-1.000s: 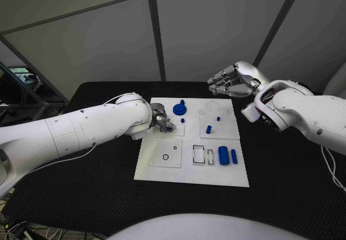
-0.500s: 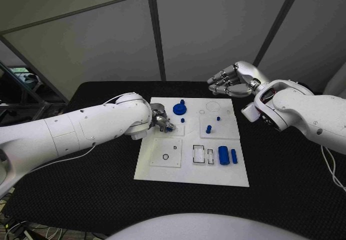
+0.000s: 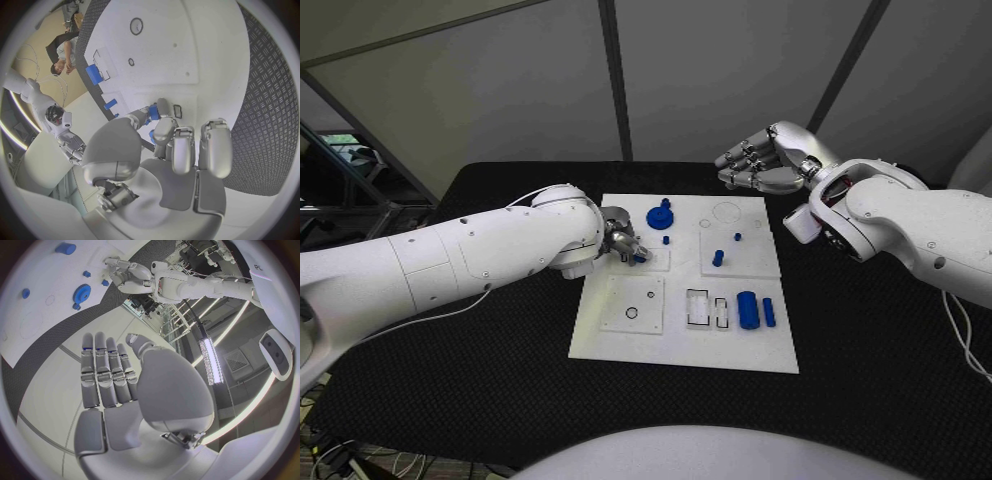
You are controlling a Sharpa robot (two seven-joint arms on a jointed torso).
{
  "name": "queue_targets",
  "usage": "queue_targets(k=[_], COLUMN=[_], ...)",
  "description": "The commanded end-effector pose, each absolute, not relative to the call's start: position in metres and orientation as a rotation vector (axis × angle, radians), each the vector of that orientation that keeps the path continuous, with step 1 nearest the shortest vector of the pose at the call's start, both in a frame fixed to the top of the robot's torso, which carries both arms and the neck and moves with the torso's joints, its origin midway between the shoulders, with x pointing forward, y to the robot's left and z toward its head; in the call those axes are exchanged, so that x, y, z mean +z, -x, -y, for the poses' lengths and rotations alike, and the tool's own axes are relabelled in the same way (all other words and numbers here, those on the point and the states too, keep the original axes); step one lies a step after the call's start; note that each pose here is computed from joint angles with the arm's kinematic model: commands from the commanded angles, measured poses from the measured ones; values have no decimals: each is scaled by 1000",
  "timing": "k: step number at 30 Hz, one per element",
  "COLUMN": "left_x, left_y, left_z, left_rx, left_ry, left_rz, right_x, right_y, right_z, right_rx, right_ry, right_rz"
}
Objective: Assemble the parts on the task board
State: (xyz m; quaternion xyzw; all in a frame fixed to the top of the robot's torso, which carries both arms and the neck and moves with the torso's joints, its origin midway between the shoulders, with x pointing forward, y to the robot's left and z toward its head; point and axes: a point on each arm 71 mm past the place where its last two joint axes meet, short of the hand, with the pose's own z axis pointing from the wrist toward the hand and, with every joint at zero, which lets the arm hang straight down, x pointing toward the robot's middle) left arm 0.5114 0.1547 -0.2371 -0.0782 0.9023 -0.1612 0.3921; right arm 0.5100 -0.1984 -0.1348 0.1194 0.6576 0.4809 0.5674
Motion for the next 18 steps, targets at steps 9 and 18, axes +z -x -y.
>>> queue_targets(k=[9, 18], left_x=[-238, -237], left_y=[-512, -515], left_z=[-155, -154], left_rx=[-397, -389], left_ry=[186, 187], left_rz=[-2303, -2304], right_x=[-134, -134], right_y=[-510, -510], right_z=[197, 197], right_rx=[1138, 1137], right_ry=[-272, -273], right_rz=[-1547, -1547])
